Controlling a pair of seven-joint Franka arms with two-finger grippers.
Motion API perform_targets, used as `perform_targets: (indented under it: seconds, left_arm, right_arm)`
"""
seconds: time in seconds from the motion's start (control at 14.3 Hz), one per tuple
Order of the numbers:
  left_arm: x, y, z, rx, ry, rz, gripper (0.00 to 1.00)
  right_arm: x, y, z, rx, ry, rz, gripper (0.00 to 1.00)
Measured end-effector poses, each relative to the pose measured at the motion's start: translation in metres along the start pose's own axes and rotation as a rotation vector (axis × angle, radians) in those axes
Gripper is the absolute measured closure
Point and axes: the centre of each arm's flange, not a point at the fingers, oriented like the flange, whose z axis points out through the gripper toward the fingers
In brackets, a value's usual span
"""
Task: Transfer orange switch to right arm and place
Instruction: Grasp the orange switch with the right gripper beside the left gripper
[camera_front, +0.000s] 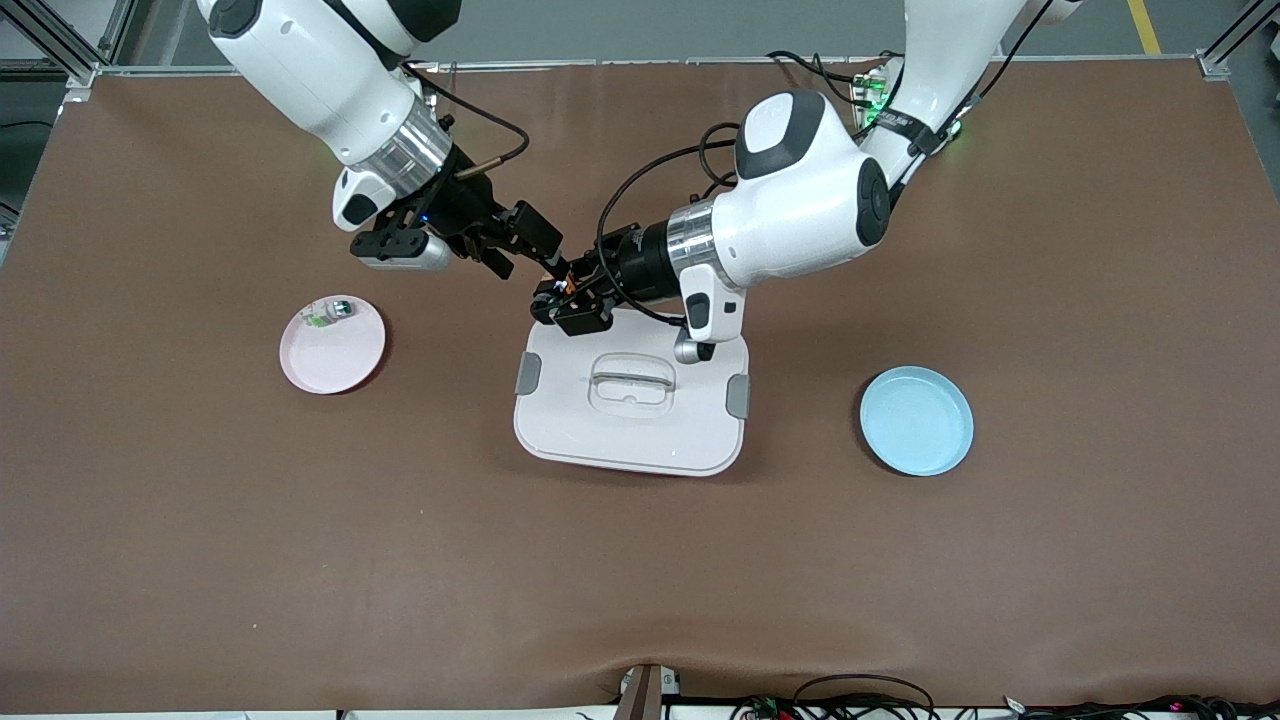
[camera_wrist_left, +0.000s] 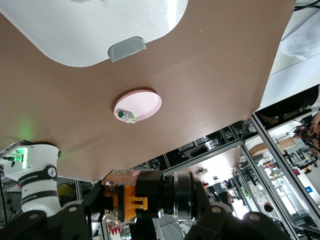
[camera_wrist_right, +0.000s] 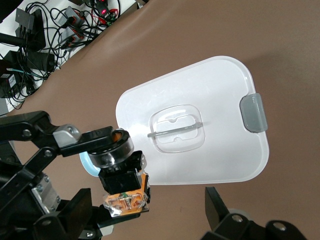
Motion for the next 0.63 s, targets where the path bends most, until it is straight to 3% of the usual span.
perform_targets:
  seconds: [0.63]
  left_arm:
    - [0.005,-0.001,0.004,0.005,0.000,-0.008,0.28]
  right_arm:
    - [-0.004,-0.007,0.012,-0.004,-0.010,-0.012,0.00]
